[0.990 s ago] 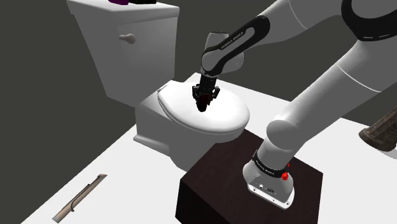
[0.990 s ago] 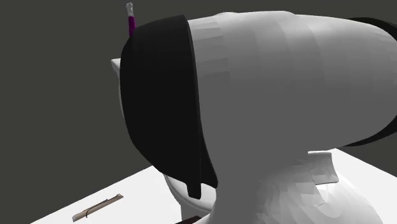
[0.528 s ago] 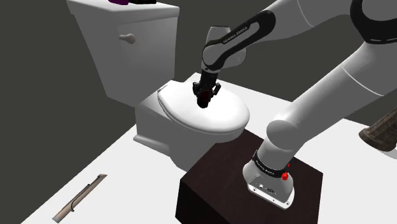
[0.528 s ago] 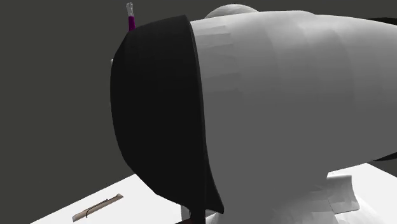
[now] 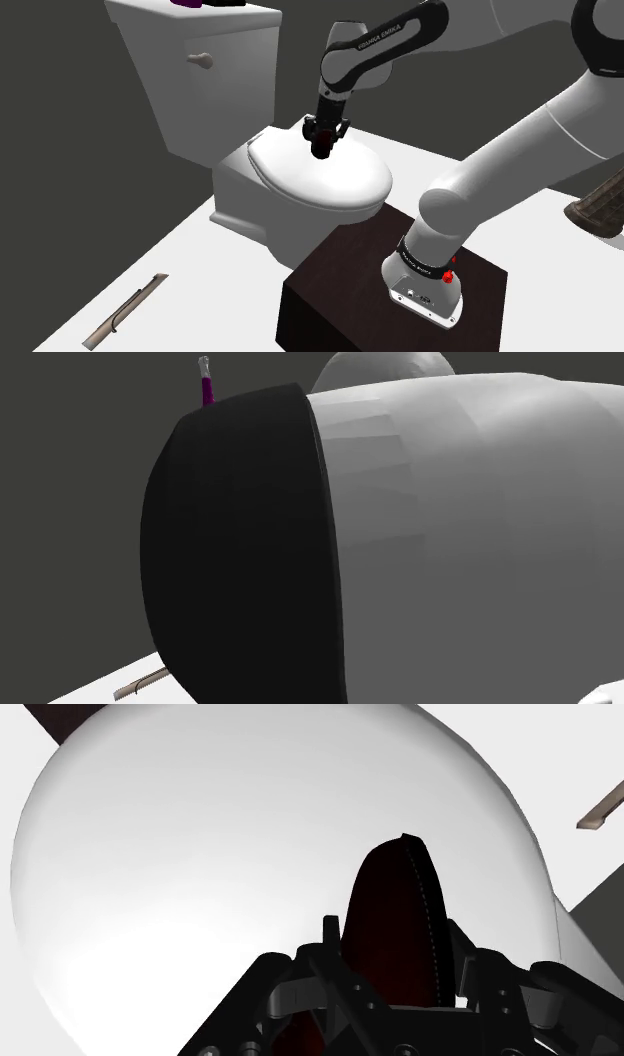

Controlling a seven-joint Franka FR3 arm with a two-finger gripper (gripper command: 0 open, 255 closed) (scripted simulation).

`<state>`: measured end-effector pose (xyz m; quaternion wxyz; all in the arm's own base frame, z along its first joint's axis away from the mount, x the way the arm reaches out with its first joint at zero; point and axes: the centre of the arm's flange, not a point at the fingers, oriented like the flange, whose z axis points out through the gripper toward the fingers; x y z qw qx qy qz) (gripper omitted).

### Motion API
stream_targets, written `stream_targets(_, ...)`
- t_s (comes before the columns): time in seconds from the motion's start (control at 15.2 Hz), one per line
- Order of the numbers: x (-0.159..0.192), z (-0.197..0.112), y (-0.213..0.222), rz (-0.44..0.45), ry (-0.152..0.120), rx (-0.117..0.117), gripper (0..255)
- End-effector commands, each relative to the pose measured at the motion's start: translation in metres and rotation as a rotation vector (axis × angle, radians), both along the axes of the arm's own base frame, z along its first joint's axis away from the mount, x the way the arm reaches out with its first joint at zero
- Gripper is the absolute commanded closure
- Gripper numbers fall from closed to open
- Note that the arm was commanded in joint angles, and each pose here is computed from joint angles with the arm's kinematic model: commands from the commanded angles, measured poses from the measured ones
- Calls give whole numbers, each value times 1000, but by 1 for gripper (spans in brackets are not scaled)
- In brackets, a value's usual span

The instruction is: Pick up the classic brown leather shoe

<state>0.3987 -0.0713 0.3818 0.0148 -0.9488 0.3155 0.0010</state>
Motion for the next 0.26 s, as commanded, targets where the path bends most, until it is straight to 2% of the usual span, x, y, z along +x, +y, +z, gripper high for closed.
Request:
stream_targets(0.0, -1, 11, 0, 0, 0, 0, 255)
stream_targets(0.2, -1, 17, 0, 0, 0, 0, 255)
